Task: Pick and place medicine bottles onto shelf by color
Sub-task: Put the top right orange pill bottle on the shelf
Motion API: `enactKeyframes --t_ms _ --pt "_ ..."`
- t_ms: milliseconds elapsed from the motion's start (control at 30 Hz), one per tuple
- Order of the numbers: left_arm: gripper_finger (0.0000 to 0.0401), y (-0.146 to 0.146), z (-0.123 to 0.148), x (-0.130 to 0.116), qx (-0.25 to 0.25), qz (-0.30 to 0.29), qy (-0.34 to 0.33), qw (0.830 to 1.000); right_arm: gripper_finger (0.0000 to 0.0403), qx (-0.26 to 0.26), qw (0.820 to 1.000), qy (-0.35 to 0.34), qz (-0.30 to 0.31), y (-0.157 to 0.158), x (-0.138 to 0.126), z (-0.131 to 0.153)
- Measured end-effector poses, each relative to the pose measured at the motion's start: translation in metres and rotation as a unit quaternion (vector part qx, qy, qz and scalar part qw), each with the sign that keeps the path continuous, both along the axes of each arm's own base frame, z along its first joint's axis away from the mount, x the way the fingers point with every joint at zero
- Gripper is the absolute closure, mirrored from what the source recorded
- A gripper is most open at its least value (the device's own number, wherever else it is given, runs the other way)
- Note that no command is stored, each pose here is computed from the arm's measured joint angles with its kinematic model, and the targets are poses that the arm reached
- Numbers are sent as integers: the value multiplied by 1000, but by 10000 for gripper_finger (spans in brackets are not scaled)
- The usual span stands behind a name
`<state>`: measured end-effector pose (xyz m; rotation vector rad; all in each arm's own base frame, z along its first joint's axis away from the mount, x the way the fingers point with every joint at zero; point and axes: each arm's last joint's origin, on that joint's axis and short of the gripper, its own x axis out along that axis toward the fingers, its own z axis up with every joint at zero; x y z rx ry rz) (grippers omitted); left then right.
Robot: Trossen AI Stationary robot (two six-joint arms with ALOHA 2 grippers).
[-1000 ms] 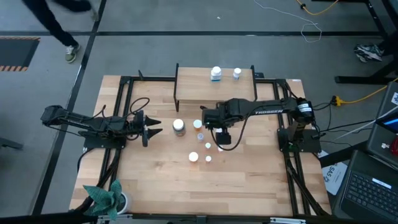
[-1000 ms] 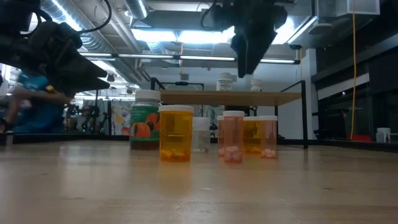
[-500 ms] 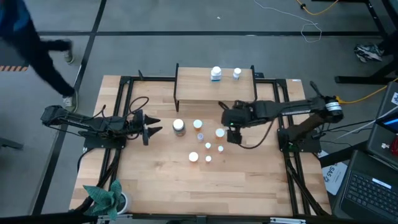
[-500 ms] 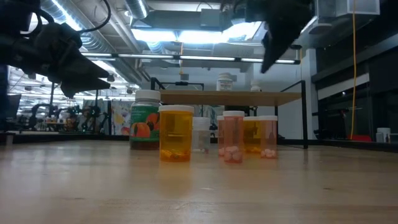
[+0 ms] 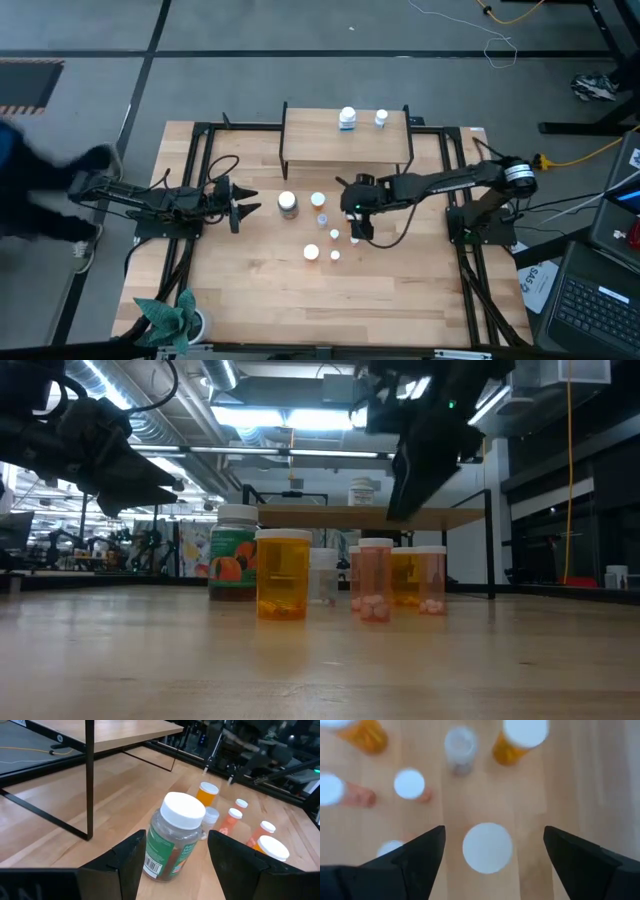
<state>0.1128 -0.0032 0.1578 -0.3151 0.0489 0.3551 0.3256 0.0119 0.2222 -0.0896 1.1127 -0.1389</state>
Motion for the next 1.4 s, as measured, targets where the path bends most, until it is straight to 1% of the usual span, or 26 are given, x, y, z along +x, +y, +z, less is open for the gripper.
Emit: enactKeyframes --t_ms 133,400,600,700,967,1033,1100,1200,1267,1400 --pt "193 0 0 0 0 0 1 1000 63 3 1000 21 11 1 6 -12" --pt "193 0 0 0 0 0 1 1000 63 5 997 71 -4 -3 7 -34" --pt "193 0 0 0 1 0 2 1000 70 9 997 76 -18 -5 9 -40" --pt "193 0 0 0 1 0 2 1000 91 9 997 79 -19 -5 9 -41" --pt "193 0 0 0 1 0 3 1000 174 9 997 73 -19 -5 11 -43" --pt "193 0 0 0 10 -1 6 1000 190 9 997 72 -19 -5 11 -43" --pt "193 0 0 0 22 -2 10 1000 195 9 997 72 -19 -5 11 -43" --pt "193 0 0 0 28 -3 12 1000 195 9 997 79 -18 -5 9 -39" --pt "193 0 -1 0 29 -3 12 1000 193 3 997 81 -17 -5 9 -29" --pt "193 0 0 0 29 -3 12 1000 192 -53 994 90 -15 -8 10 6"
